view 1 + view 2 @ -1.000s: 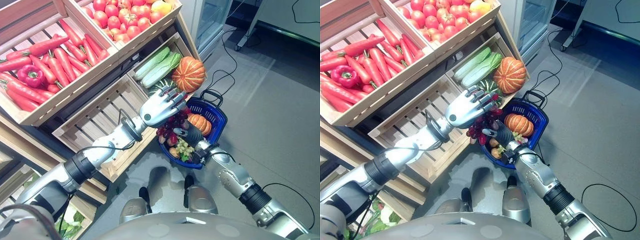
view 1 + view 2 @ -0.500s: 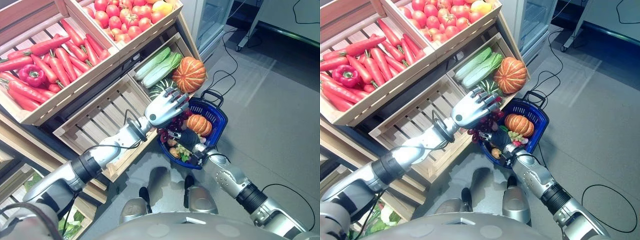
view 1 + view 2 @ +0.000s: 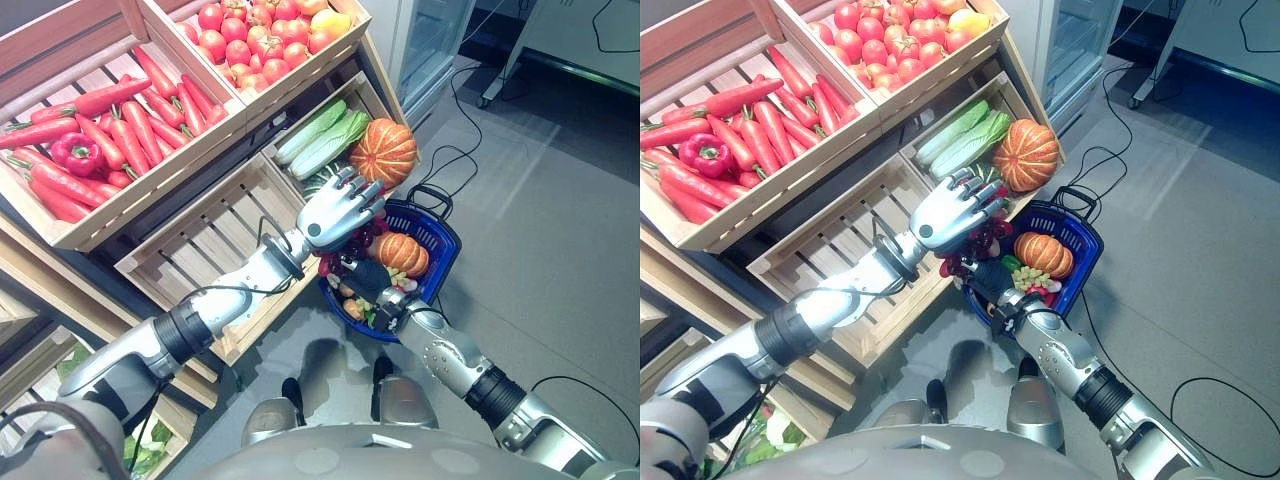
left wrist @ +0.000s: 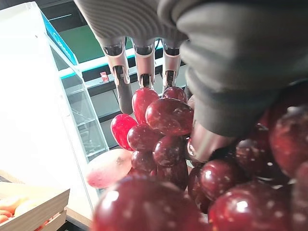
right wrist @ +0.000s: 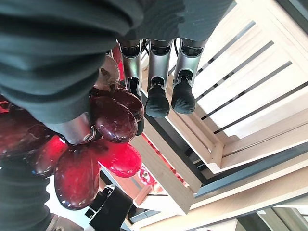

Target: Pick up fruits and vegetables into the basket

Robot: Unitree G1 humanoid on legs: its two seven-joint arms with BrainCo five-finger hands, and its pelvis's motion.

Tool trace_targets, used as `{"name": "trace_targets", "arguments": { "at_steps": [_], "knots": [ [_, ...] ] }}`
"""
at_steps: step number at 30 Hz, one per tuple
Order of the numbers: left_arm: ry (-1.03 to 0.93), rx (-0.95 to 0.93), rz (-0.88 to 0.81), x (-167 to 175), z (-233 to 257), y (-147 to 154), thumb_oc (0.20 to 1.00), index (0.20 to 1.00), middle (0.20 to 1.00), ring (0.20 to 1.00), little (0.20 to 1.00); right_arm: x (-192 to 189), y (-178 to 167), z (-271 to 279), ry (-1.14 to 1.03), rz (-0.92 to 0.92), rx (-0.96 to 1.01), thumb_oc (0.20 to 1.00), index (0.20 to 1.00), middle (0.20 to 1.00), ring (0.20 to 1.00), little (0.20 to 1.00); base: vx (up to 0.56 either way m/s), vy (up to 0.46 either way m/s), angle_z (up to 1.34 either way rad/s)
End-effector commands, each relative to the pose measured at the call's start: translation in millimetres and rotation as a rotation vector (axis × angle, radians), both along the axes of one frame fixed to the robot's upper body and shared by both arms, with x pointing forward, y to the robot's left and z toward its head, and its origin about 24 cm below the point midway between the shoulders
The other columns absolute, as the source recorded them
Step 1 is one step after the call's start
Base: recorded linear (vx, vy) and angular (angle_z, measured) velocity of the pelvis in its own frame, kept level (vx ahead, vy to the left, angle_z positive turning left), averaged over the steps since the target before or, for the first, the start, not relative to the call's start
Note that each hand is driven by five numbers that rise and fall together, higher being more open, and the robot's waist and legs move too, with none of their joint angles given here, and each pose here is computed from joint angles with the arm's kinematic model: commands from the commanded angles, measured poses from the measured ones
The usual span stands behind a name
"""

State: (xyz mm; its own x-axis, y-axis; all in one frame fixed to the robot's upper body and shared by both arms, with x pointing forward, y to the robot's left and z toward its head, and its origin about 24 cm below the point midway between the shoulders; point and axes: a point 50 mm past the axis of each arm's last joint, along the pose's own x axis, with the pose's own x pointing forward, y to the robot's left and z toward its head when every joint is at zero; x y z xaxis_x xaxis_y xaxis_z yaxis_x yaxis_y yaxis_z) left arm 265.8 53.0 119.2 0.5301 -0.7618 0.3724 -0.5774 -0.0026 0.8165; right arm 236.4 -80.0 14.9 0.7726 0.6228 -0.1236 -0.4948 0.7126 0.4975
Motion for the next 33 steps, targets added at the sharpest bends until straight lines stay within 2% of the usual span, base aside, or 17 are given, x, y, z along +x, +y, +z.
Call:
{"name": "trace_targets", "arguments": {
  "at_steps": [1,7,9,10,11,20,26,27,33],
  "knots": [
    [-0.026,0.027,-0.082,-1,9,-28,0.2,0.2,0.2,0.2,0.2,12,71,84,-0.343,0.141,0.265,0.2,0.2,0.2,0.2,0.2,0.0,0.0,0.0],
    [0.005,0.019,-0.055,0,4,-22,0.2,0.2,0.2,0.2,0.2,16,63,95,-0.433,0.081,0.222,0.2,0.2,0.2,0.2,0.2,0.0,0.0,0.0],
    [0.012,0.002,-0.039,1,4,-20,0.495,0.495,0.495,0.495,0.495,16,62,99,-0.468,0.069,0.205,0.2,0.2,0.2,0.2,0.2,0.0,0.0,0.0],
    [0.027,-0.013,-0.032,1,3,-18,0.896,0.896,0.896,0.896,0.896,16,60,101,-0.487,0.059,0.197,0.2,0.2,0.2,0.2,0.2,0.0,0.0,0.0],
    [0.059,-0.029,-0.009,4,1,-15,1.0,1.0,1.0,1.0,1.0,16,58,104,-0.513,0.049,0.184,0.2,0.2,0.2,0.2,0.2,0.0,0.0,0.0],
    [0.276,-0.145,0.111,12,-17,14,1.0,1.0,1.0,1.0,1.0,18,45,129,-0.641,-0.038,0.128,0.2,0.2,0.2,0.2,0.2,0.0,-0.006,0.01],
    [0.445,-0.316,0.143,14,-21,33,1.0,1.0,1.0,1.0,1.0,19,33,145,-0.69,-0.089,0.104,0.2,0.2,0.2,0.2,0.2,-0.01,-0.024,0.05],
    [0.531,-0.374,0.171,15,-25,41,1.0,1.0,1.0,1.0,1.0,20,28,149,-0.706,-0.109,0.098,0.2,0.2,0.2,0.2,0.2,0.0,-0.023,0.04],
    [0.678,-0.589,0.287,9,-46,82,1.0,1.0,1.0,1.0,1.0,22,7,166,-0.722,-0.179,0.078,0.2,0.2,0.2,0.2,0.2,0.0,-0.005,0.01]
  ]
}}
